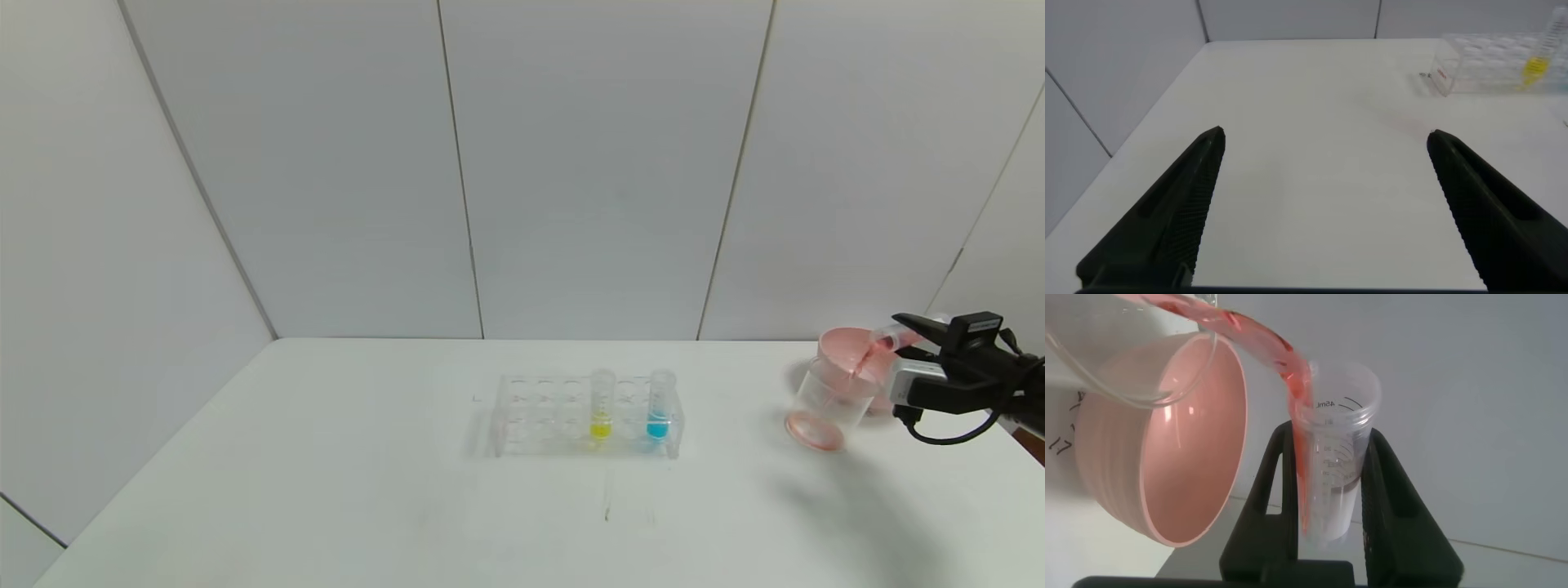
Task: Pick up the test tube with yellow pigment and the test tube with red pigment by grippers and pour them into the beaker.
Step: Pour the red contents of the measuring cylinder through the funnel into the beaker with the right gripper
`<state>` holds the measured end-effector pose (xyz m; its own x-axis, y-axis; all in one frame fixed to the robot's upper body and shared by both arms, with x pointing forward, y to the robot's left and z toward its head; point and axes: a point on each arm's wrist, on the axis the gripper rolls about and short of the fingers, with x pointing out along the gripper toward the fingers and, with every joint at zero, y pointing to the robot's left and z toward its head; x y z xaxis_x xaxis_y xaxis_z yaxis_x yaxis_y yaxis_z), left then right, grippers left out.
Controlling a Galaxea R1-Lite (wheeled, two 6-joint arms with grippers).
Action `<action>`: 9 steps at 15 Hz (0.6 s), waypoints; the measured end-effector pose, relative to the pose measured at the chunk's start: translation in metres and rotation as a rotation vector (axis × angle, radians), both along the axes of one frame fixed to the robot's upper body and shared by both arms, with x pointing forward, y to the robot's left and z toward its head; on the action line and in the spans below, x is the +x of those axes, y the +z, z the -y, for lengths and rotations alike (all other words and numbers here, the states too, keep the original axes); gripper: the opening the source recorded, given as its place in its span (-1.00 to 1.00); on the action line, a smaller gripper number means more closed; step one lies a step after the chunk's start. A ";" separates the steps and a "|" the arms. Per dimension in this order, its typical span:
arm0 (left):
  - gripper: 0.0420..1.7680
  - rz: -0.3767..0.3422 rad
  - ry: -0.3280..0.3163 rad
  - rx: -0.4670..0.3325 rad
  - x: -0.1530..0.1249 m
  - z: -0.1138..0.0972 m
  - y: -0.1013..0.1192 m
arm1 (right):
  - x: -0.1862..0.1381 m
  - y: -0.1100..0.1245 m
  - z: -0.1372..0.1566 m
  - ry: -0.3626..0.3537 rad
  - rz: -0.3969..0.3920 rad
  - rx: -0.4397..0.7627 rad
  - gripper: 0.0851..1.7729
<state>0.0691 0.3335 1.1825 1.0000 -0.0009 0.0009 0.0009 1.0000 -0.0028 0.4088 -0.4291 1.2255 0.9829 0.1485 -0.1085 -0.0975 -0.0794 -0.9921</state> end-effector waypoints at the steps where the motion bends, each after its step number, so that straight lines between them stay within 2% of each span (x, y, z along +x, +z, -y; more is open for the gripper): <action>1: 1.00 0.000 0.000 0.000 0.000 0.000 0.000 | 0.000 0.000 0.000 -0.001 0.002 -0.007 -0.50; 5: 1.00 0.000 0.000 0.000 0.000 0.000 0.000 | 0.002 0.003 0.001 -0.034 0.020 -0.054 -0.50; 9: 1.00 0.000 0.001 0.000 0.000 0.000 0.000 | 0.003 0.005 0.001 -0.032 0.033 -0.103 -0.50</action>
<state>0.0691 0.3335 1.1825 1.0000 0.0000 0.0009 0.0000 1.0000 -0.0028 0.4114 -0.4301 1.2309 0.9902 0.1069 -0.0895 -0.0694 -0.1784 -0.9815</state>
